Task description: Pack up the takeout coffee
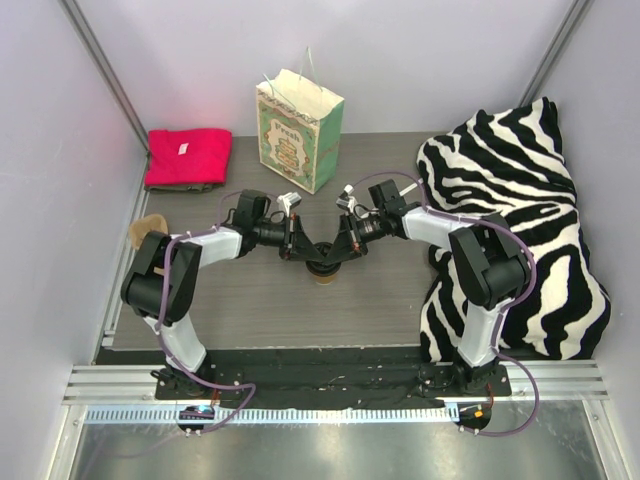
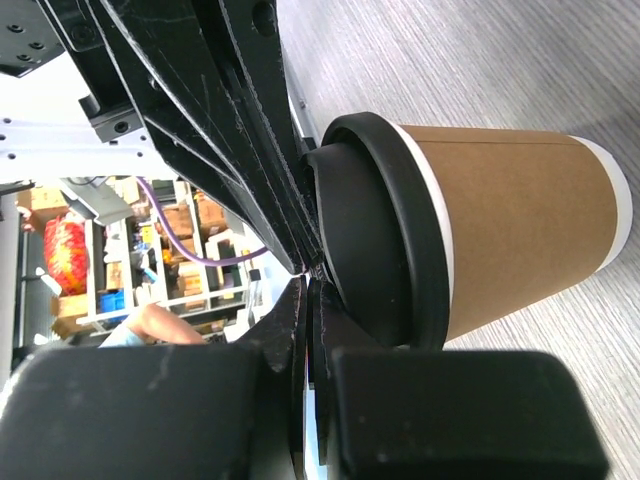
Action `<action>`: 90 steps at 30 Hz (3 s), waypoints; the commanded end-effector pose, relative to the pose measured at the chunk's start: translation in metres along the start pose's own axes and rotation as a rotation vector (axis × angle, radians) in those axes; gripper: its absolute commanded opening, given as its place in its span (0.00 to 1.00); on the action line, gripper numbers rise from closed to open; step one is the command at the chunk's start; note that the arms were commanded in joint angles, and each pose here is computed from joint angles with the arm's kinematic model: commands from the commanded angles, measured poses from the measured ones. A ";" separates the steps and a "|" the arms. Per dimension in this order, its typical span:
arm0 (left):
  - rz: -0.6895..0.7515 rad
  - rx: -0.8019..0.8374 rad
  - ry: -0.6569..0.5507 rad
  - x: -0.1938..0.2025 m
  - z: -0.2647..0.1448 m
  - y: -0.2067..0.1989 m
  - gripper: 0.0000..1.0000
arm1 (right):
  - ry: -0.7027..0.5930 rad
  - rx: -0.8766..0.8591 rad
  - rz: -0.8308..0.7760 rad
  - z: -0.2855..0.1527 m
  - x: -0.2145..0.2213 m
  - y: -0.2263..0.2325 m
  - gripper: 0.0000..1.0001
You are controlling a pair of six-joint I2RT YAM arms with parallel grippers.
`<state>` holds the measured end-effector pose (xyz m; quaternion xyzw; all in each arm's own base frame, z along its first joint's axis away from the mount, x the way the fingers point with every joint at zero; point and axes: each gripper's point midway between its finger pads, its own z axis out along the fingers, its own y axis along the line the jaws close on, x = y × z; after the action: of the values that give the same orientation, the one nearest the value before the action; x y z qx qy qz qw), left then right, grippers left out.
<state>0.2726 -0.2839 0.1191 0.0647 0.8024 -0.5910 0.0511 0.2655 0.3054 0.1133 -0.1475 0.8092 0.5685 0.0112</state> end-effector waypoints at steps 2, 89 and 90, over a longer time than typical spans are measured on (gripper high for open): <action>-0.071 -0.094 0.025 0.021 0.003 0.045 0.00 | -0.006 0.221 0.094 0.003 0.016 -0.079 0.01; 0.142 -0.014 0.018 0.016 -0.010 -0.045 0.00 | -0.168 -0.082 -0.065 -0.004 -0.048 0.053 0.03; 0.140 -0.011 0.017 0.017 -0.011 -0.046 0.00 | -0.171 -0.100 -0.086 -0.004 -0.049 0.058 0.03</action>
<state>0.2533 -0.2869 0.1375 0.1111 0.8124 -0.5693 0.0603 0.2964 0.3195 0.1350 -0.1036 0.8098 0.5742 0.0618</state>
